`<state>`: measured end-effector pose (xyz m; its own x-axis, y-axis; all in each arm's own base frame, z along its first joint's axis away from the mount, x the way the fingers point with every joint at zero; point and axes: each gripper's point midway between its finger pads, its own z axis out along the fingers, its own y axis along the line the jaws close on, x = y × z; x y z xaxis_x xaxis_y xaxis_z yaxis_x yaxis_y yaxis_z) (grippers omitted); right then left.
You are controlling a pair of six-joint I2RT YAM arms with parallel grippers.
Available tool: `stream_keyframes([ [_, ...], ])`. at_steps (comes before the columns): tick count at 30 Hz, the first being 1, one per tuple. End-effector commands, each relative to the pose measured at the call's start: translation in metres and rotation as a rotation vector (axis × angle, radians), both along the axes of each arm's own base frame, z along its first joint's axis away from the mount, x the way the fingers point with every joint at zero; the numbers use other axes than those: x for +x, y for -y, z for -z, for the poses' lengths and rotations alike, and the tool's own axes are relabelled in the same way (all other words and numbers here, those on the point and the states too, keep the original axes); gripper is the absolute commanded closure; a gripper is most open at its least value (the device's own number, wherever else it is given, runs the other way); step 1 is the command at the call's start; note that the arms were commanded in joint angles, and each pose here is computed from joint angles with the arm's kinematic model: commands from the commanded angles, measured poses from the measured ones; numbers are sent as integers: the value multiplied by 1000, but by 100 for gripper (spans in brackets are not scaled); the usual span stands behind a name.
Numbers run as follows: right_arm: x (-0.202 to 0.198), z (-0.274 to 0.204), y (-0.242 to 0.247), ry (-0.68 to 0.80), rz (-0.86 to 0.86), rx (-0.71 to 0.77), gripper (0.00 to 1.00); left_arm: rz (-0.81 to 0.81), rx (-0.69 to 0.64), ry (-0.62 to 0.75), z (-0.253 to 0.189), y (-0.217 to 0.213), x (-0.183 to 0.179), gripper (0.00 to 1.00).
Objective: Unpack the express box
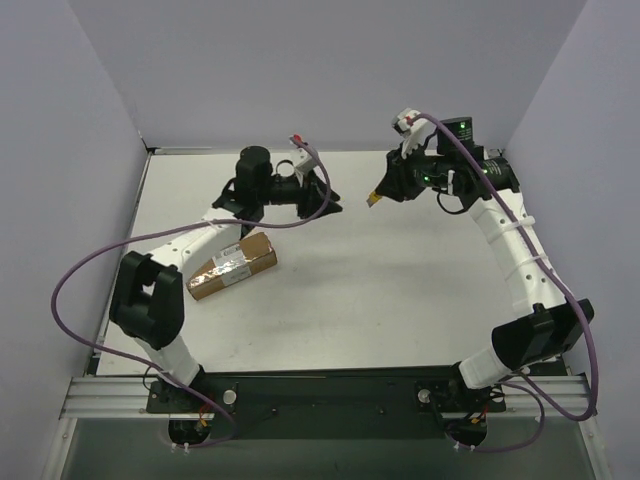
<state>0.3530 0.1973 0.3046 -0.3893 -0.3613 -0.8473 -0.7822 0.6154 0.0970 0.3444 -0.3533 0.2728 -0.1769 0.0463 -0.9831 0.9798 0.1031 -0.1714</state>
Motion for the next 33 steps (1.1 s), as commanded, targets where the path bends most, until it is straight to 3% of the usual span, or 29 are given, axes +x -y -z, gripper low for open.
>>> stream_keyframes([
  [1, 19, -16, 29, 37, 223, 33, 100, -506, 293, 21, 9, -119, 70, 53],
  [2, 13, -10, 32, 64, 199, -6, 100, -566, 368, 47, 16, -144, 79, 55],
  [4, 15, -1, 39, 111, 241, -90, 100, -748, 521, -34, 40, -216, 91, 60],
  [6, 14, 6, 39, 109, 249, -88, 100, -825, 600, -74, 51, -260, 94, 64],
  [7, 16, 10, 41, 88, 267, -87, 100, -878, 648, -137, 62, -295, 89, 71],
  [11, 4, 26, 38, 6, 268, -59, 100, -976, 790, -203, 87, -370, 72, 95],
  [13, -2, 39, 37, -15, 240, -70, 100, -989, 834, -249, 108, -392, 59, 99],
  [20, -3, 48, 35, -132, 329, -2, 100, -787, 916, -332, 168, -384, 19, 100],
  [24, 9, 46, 57, -32, 501, -101, 100, -713, 906, -373, 181, -369, -2, 100],
  [33, -3, 52, 49, -26, 410, -148, 100, -473, 849, -495, 190, -326, -73, 100],
])
